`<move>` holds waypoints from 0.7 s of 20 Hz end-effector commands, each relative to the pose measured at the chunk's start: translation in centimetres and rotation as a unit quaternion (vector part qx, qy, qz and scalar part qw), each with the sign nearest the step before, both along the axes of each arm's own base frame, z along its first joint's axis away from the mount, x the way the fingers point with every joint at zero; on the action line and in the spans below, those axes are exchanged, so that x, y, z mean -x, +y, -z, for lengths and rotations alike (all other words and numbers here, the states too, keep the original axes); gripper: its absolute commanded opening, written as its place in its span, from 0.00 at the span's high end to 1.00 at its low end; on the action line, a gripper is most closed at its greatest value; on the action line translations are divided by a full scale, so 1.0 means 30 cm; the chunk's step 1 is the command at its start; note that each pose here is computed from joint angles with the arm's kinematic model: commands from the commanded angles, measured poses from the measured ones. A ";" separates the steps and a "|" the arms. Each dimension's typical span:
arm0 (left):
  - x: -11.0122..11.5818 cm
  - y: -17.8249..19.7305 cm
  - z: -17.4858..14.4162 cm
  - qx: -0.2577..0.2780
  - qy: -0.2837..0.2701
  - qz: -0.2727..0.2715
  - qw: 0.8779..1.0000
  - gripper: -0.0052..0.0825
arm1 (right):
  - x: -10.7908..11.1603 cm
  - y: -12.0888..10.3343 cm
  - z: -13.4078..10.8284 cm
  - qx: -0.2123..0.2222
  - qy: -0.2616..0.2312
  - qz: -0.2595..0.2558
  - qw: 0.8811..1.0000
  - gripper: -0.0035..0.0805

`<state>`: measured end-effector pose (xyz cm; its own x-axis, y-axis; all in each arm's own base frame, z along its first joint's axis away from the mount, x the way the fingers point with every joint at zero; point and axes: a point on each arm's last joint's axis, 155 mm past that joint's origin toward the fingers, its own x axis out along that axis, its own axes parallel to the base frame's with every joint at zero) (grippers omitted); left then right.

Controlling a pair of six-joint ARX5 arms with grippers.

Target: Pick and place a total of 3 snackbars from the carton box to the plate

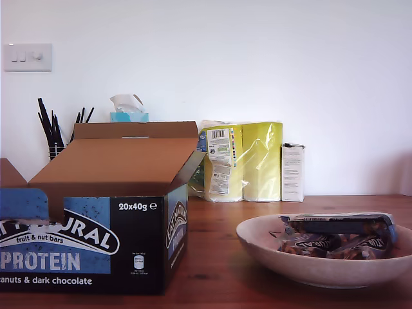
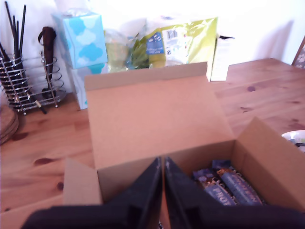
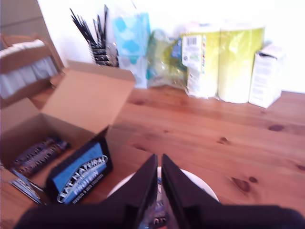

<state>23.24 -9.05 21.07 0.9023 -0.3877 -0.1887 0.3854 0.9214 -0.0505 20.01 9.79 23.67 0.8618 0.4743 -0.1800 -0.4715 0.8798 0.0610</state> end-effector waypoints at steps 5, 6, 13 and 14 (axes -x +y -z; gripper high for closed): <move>0.004 -0.003 0.010 0.010 0.005 0.000 1.000 0.96 | 0.036 -0.009 0.024 -0.014 0.008 0.003 1.000 0.97; 0.005 -0.002 0.017 0.008 0.009 0.000 1.000 0.96 | 0.038 -0.009 0.032 -0.013 0.013 0.003 1.000 0.97; 0.023 0.005 0.092 -0.005 0.054 -0.001 0.999 0.96 | 0.039 -0.010 0.049 -0.010 0.023 0.003 1.000 0.97; 0.027 0.006 0.104 -0.007 0.061 -0.001 0.998 0.96 | 0.039 -0.010 0.049 -0.010 0.023 0.003 1.000 0.97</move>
<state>22.47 -8.83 18.44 0.8773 -0.3805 -0.2926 0.3741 0.9239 -0.0799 18.64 9.43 22.83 0.8585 0.4727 -0.1985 -0.4628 0.8812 0.0968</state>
